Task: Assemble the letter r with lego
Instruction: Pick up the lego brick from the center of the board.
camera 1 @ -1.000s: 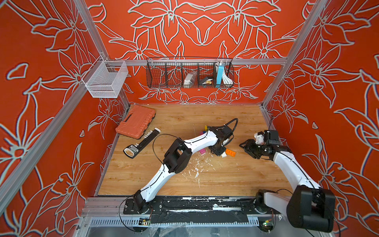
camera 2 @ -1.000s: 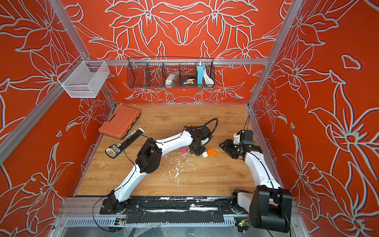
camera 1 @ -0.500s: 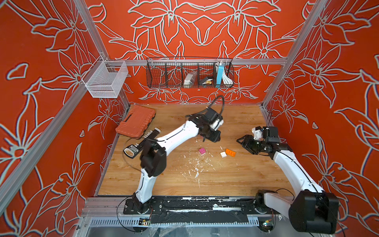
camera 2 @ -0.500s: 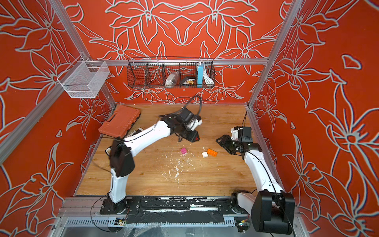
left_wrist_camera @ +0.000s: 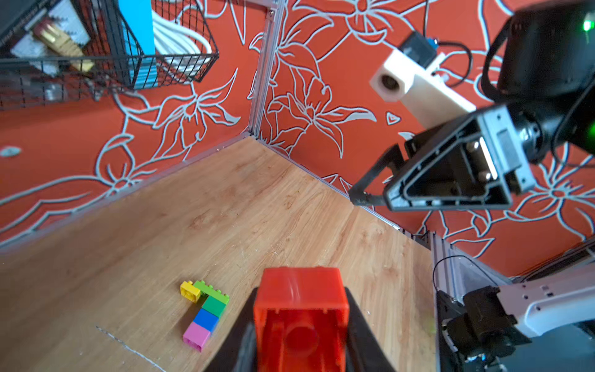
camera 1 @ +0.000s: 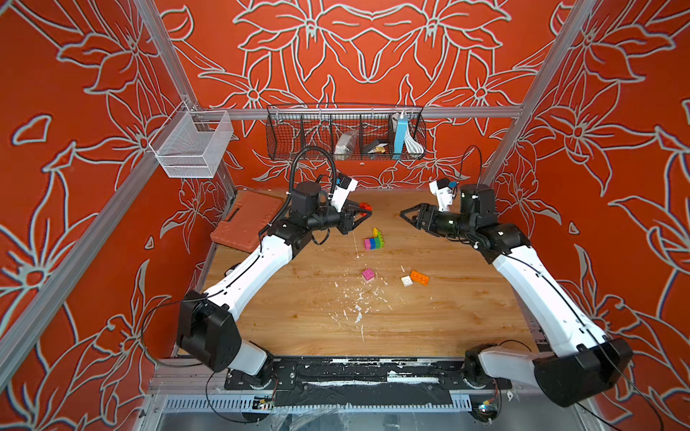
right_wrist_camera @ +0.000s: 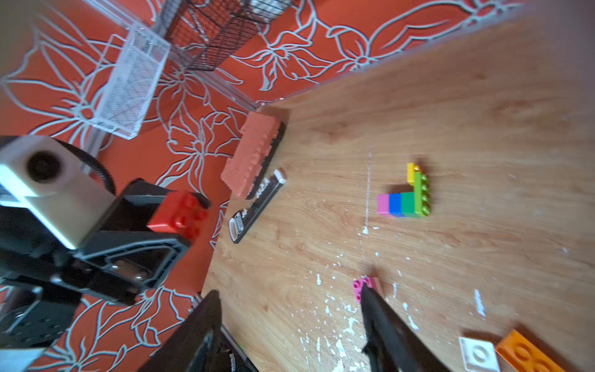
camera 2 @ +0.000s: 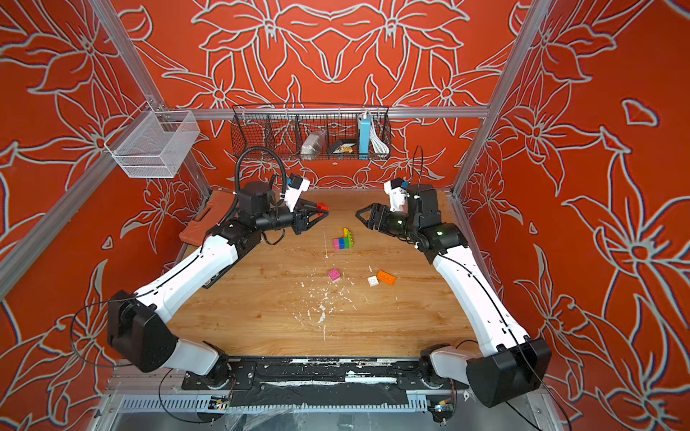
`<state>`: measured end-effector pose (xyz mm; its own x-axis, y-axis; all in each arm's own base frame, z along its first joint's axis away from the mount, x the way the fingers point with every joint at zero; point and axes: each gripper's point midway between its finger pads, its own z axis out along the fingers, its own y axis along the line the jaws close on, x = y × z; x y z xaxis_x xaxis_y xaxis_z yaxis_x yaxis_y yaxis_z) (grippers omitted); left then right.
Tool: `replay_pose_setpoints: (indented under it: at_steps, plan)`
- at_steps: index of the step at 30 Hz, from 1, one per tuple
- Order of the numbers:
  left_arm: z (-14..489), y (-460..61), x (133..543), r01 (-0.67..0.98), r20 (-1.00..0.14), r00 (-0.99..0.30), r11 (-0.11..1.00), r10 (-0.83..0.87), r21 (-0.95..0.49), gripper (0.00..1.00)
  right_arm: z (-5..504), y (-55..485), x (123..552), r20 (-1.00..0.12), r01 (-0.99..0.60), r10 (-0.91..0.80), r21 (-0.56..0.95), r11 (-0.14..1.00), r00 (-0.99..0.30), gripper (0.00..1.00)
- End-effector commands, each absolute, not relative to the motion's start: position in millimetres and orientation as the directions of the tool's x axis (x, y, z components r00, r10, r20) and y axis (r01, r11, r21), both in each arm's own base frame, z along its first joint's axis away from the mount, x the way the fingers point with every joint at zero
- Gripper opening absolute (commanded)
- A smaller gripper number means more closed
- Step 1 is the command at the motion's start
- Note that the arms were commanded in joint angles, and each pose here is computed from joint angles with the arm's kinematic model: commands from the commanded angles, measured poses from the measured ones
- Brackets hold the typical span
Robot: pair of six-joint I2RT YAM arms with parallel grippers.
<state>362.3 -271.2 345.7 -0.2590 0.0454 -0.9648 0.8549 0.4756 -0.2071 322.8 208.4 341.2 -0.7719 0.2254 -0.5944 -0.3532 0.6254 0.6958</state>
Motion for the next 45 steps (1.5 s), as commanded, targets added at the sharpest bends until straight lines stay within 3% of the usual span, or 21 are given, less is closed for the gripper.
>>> replay_pose_setpoints:
  at_steps: [1, 7, 10, 14, 24, 30, 37, 45]
  plan:
    - [418.2, -257.9, 344.5, 0.887, -0.989, 0.148, 0.443, -0.005, 0.131, 0.00, 370.6, 230.2, 309.8, -0.606, -0.444, 0.171, 0.720, 0.533, -0.776, 0.72]
    - [468.8, -249.9, 297.3, 0.793, -0.829, 0.547, 0.389, -0.116, 0.469, 0.00, 436.5, 254.1, 286.9, -0.638, -0.564, 0.162, 0.752, 0.340, -0.753, 0.79]
    - [478.5, -252.4, 287.2, 0.758, -0.768, 0.623, 0.357, -0.148, 0.546, 0.00, 469.8, 263.6, 271.5, -0.664, -0.627, 0.167, 0.745, 0.226, -0.729, 0.85]
    - [483.2, -257.7, 280.6, 0.756, -0.742, 0.644, 0.296, -0.183, 0.583, 0.00, 487.4, 277.2, 251.6, -0.707, -0.690, 0.126, 0.707, 0.157, -0.696, 0.90]
    - [482.0, -260.5, 272.0, 0.757, -0.726, 0.653, 0.238, -0.218, 0.609, 0.00, 487.0, 305.9, 232.9, -0.735, -0.729, 0.036, 0.676, 0.104, -0.677, 0.85]
    - [479.1, -264.2, 265.1, 0.758, -0.726, 0.652, 0.198, -0.217, 0.622, 0.00, 481.8, 314.3, 238.9, -0.700, -0.693, 0.037, 0.713, 0.108, -0.714, 0.77]
    - [476.5, -264.7, 264.1, 0.756, -0.727, 0.654, 0.188, -0.208, 0.627, 0.00, 491.7, 319.6, 229.2, -0.695, -0.693, 0.033, 0.718, 0.064, -0.718, 0.59]
    - [476.1, -265.1, 264.0, 0.757, -0.728, 0.653, 0.182, -0.208, 0.627, 0.00, 489.2, 328.2, 226.2, -0.684, -0.683, 0.015, 0.729, 0.052, -0.729, 0.48]
